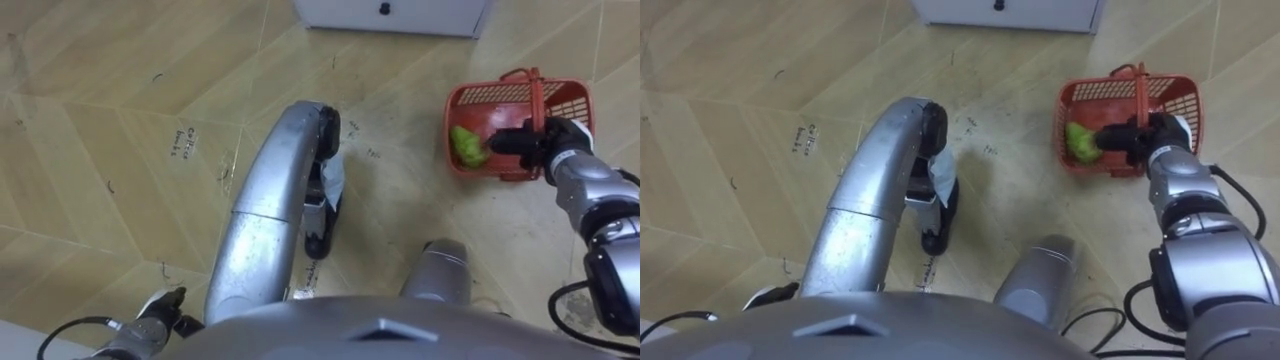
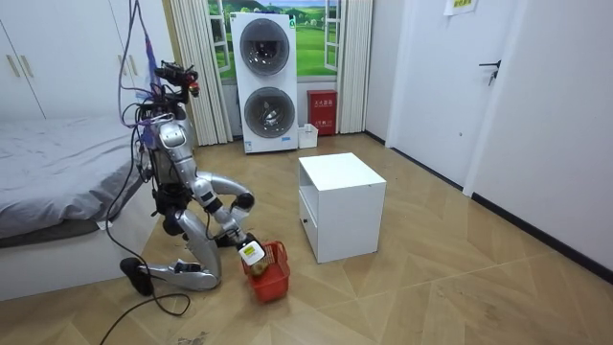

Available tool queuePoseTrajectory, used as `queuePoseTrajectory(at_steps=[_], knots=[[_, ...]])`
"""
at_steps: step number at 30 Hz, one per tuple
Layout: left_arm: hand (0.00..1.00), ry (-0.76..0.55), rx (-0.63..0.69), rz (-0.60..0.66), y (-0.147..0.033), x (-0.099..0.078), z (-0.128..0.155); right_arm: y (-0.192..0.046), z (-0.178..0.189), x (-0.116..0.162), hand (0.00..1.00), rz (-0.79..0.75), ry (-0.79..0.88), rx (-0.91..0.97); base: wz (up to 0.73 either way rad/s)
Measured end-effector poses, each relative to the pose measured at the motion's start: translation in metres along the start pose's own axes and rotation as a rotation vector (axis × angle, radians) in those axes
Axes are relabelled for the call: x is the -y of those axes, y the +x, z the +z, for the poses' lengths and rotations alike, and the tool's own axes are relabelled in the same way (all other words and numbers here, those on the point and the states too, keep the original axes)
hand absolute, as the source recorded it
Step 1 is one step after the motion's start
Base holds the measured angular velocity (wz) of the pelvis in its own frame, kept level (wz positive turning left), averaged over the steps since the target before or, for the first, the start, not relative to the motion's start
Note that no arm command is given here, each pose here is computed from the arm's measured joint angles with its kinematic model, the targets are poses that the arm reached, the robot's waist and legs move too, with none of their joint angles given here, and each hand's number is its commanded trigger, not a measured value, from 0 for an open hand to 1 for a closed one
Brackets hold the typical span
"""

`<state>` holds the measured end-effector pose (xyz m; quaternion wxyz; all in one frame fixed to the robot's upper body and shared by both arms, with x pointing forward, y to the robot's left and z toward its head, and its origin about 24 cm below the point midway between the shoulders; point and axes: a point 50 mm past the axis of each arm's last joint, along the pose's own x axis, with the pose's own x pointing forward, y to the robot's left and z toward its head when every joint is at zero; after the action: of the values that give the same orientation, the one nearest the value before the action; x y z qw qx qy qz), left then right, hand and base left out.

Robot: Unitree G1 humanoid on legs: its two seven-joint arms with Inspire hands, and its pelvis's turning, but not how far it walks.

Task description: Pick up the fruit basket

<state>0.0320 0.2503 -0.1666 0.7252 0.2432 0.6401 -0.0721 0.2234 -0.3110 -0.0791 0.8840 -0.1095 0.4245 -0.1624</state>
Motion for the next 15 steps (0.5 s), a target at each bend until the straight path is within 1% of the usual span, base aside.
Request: queuePoseTrajectory(at_steps=[3, 10, 15], knots=[[0.0, 0.001, 0.011, -0.004, 0.001, -0.002, 0.006, 0.0, -0.002, -0.002, 1.0, 0.001, -0.036, -0.006, 0.0], [0.0, 0.007, 0.055, 0.006, 0.002, -0.006, 0.026, 0.0, -0.001, -0.01, 1.0, 0.02, -0.035, -0.003, -0.01], [0.0, 0.024, 0.079, -0.005, 0.003, -0.003, 0.04, 0.0, 0.002, -0.019, 1.0, 0.043, -0.03, 0.011, 0.0]])
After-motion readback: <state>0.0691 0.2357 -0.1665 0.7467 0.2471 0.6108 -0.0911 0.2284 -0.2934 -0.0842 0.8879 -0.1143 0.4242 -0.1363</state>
